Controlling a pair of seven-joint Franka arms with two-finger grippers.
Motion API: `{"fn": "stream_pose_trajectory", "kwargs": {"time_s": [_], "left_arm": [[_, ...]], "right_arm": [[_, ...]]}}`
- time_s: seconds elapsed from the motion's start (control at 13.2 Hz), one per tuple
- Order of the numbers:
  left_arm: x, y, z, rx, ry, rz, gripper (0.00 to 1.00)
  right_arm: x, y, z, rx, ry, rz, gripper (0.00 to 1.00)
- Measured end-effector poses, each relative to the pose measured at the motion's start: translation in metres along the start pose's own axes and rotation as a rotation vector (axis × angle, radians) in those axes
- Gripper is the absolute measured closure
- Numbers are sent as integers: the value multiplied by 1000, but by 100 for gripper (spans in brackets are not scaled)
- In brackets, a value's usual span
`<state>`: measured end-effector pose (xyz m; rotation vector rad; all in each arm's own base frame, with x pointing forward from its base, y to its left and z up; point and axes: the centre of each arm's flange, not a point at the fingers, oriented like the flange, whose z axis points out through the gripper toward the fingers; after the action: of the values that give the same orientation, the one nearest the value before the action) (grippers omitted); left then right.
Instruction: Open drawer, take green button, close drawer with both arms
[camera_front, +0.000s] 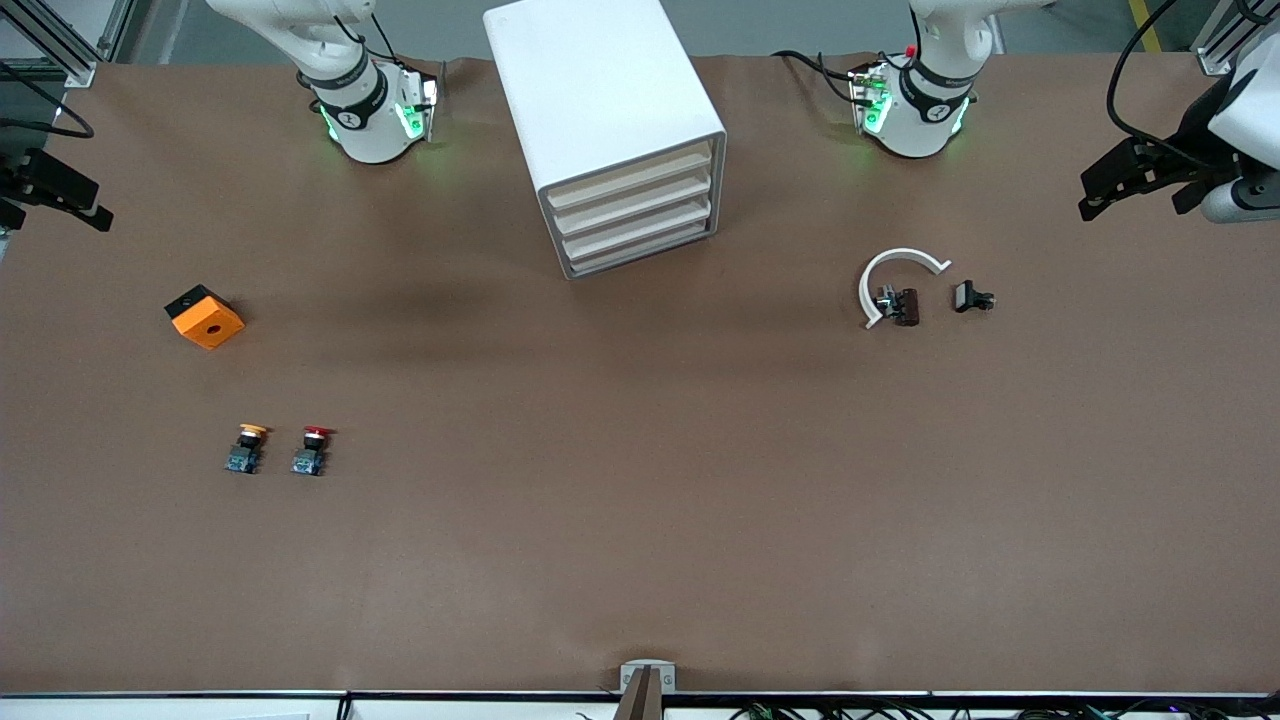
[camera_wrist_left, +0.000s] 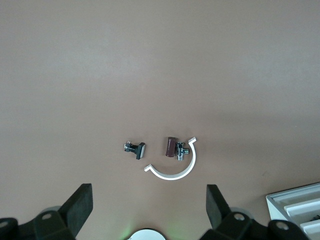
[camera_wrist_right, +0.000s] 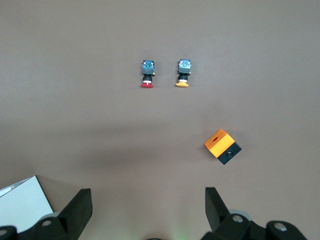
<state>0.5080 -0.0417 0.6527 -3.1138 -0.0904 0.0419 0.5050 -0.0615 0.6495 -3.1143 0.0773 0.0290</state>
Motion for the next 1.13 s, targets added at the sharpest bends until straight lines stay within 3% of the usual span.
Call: {"fn": "stream_pose_trajectory", "kwargs": {"time_s": [0.38,0.76,0.91,1.13], "left_arm": [[14,3,24,13,-49,11,0],[77,50,106,-25,-178,94,0],[92,85,146,-22,-236,32,0],[105,148,202,-3,-250,-196,0]], "right_arm": [[0,-3,1,0,-6,-6,0],[0,-4,2,0,-8,-7,0],[0,-4,2,0,-9,-7,0],[0,-4,2,0,-9,-7,0]]}}
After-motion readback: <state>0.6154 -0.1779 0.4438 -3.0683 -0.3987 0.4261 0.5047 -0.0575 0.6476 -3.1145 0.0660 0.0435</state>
